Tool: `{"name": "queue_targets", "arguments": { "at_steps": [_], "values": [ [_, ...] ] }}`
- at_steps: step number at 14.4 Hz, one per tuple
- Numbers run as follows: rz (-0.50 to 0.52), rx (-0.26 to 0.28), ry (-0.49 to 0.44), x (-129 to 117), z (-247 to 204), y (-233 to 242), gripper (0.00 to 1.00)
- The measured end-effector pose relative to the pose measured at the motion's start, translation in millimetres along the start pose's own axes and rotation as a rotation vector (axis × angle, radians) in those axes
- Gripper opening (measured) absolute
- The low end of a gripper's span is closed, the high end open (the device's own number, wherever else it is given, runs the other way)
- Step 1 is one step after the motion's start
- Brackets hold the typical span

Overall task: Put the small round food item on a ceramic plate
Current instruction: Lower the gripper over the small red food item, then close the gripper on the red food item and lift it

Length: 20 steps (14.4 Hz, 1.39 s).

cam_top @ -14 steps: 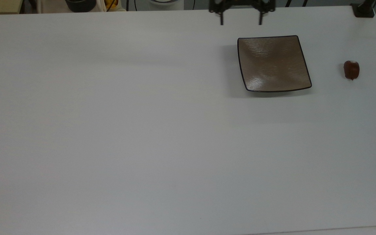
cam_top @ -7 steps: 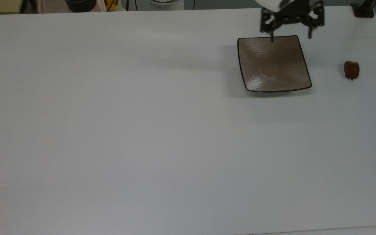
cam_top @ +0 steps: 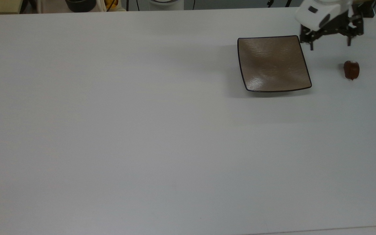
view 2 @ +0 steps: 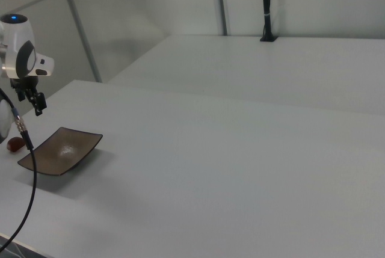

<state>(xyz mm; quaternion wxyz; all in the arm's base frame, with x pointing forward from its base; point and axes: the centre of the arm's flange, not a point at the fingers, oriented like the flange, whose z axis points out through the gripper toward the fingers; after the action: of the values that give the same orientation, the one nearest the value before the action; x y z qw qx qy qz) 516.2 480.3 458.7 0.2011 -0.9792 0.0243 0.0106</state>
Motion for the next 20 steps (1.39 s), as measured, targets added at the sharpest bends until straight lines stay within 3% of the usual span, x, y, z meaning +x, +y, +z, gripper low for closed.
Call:
{"name": "queue_targets", "arguments": {
  "at_steps": [3, 5, 10, 18, 20],
  "values": [
    [-0.017, 0.039, -0.010, 6, 30, -19, 1.00],
    [-0.064, 0.041, -0.028, -4, 62, -43, 1.00],
    [-0.155, -0.021, 0.011, -54, 139, -84, 1.00],
    [-0.158, -0.109, 0.047, -67, 225, -69, 0.99],
    [-0.159, -0.108, 0.063, -63, 227, -72, 0.70]
  ]
}}
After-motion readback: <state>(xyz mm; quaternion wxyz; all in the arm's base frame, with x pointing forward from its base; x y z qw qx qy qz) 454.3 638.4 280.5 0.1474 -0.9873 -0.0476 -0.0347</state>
